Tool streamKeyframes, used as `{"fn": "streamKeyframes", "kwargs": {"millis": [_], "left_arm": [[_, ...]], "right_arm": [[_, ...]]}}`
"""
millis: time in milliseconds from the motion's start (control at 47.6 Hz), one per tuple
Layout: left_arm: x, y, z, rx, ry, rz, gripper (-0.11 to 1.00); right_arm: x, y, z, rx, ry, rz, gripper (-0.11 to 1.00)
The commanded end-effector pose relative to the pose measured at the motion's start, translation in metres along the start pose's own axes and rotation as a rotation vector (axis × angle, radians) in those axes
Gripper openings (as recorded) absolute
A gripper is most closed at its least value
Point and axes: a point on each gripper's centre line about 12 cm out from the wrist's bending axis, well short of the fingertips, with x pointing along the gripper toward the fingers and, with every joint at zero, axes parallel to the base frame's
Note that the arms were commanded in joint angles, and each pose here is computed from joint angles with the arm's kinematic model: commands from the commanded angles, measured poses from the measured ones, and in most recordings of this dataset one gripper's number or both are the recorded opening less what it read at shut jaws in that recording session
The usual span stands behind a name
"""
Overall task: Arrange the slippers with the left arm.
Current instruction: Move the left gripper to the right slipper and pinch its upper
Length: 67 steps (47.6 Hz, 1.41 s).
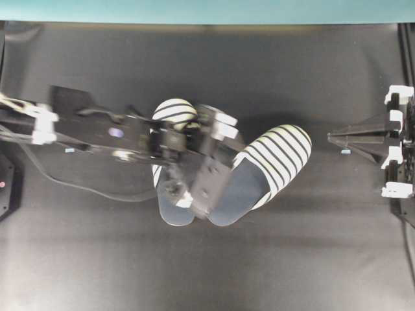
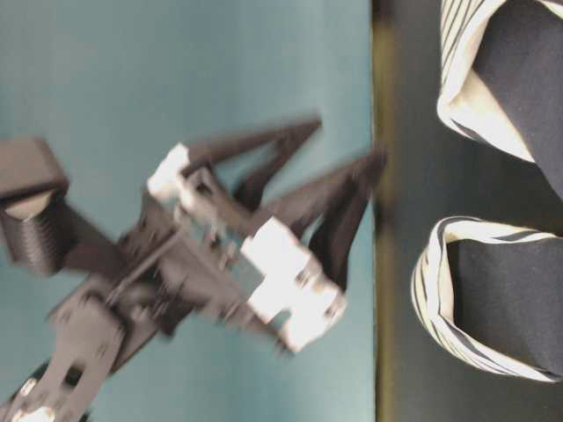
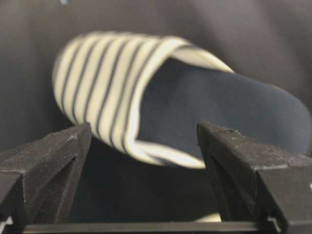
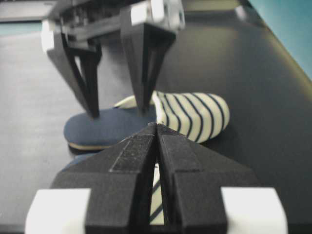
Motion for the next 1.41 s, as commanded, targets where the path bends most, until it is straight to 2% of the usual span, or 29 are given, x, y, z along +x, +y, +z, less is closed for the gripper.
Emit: {"fn": "streamKeyframes", "kwargs": {"millis": [0, 315, 505, 589, 631, 694, 883, 925, 967, 1030, 1135, 1198, 1282, 1387], "left_arm": [[0.021, 0.005, 0.004, 0.015, -0.014, 0.012, 0.84], [0.088, 0.009, -0.018, 0.0, 0.05, -0.009, 0.84], [0.101, 0.022, -0.024, -0.028, 0.056, 0.011, 0.83], [0.101, 0.024, -0.023, -0.031, 0.056, 0.013, 0.8], [0.101, 0.024, -0.023, -0.031, 0.062, 0.009, 0.75], [0.102, 0.022, -0.024, -0.032, 0.073, -0.002, 0.62], [0.098, 0.019, -0.015, -0.051, 0.074, -0.015, 0.09], [0.096, 0.02, -0.011, -0.06, 0.07, -0.013, 0.02], [0.093, 0.023, -0.007, -0.07, 0.066, -0.01, 0.01], [0.086, 0.029, 0.0, -0.102, 0.068, -0.009, 0.01], [0.077, 0.038, 0.006, -0.186, 0.086, -0.011, 0.01], [0.071, 0.043, 0.008, -0.262, 0.104, -0.012, 0.01], [0.06, 0.053, 0.007, -0.394, 0.133, -0.008, 0.01], [0.045, 0.064, 0.004, -0.505, 0.172, -0.002, 0.01]], "right_arm": [[0.001, -0.001, 0.002, 0.011, -0.006, -0.003, -0.01], [0.001, -0.001, 0.003, 0.011, -0.009, -0.003, -0.01], [0.001, -0.001, 0.001, 0.011, -0.003, -0.004, -0.01], [0.0, -0.001, 0.0, 0.008, -0.002, -0.003, -0.01], [0.0, -0.001, 0.0, 0.011, -0.003, -0.004, -0.01], [0.0, -0.001, 0.0, 0.01, -0.003, -0.004, -0.01], [-0.003, -0.001, 0.0, 0.01, -0.012, -0.003, -0.01], [-0.003, -0.001, 0.0, 0.01, -0.012, -0.003, -0.01], [-0.004, -0.001, 0.001, 0.01, -0.015, -0.003, -0.01], [-0.005, -0.001, 0.001, 0.01, -0.015, -0.003, -0.01], [-0.006, -0.001, 0.001, 0.01, -0.012, -0.003, 0.0], [-0.007, -0.001, 0.001, 0.011, -0.008, -0.003, -0.01], [-0.008, -0.001, 0.0, 0.011, -0.003, -0.003, -0.01], [-0.009, -0.001, 0.001, 0.01, -0.003, -0.003, -0.01]]}}
